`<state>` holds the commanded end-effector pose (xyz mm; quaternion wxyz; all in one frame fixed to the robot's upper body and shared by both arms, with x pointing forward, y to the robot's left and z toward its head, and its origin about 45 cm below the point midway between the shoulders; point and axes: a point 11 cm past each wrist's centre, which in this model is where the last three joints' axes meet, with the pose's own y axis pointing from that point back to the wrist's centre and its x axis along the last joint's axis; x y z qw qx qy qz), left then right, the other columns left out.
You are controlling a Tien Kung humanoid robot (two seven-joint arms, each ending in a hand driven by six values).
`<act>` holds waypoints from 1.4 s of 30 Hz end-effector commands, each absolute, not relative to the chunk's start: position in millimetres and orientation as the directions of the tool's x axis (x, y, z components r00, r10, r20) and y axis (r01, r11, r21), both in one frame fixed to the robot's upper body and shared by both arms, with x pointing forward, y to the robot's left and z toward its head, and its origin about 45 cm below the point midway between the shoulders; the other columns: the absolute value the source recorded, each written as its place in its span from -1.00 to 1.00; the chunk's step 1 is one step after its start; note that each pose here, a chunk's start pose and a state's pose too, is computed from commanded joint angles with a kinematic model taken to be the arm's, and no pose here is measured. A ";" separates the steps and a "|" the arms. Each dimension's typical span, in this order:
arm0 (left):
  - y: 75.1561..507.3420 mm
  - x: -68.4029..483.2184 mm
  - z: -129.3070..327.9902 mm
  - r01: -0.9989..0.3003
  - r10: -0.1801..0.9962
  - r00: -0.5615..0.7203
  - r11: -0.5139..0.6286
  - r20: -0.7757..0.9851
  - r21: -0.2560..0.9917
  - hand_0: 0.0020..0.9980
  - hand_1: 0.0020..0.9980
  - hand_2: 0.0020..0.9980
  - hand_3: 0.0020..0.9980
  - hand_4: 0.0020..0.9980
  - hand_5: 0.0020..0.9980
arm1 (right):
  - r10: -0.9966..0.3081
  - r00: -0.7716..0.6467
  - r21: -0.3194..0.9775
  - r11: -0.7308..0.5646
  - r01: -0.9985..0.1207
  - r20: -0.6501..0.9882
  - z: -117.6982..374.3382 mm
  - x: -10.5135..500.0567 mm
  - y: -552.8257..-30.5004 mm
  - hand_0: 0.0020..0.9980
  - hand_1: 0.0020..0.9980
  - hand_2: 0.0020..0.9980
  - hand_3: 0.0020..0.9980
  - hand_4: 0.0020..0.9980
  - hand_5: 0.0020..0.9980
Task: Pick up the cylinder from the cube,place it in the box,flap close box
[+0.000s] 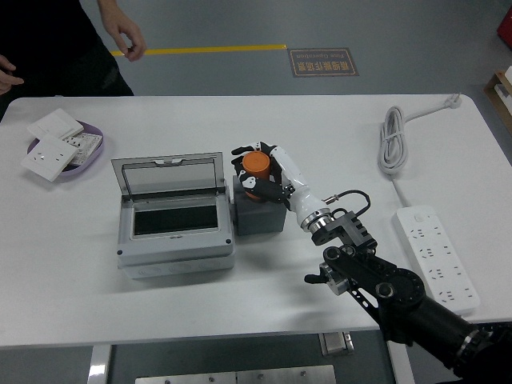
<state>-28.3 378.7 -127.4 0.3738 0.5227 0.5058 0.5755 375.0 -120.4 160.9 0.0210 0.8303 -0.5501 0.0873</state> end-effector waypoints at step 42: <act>384.8 -33.4 -125.7 0.117 0.954 -0.178 -0.222 0.240 0.968 0.85 0.71 0.71 0.91 -1.00 -1.00 | -0.447 0.540 0.060 -0.729 -0.682 0.713 199.0 329.5 -6.6 -0.98 -0.53 -0.09 -0.14 -0.72 -1.00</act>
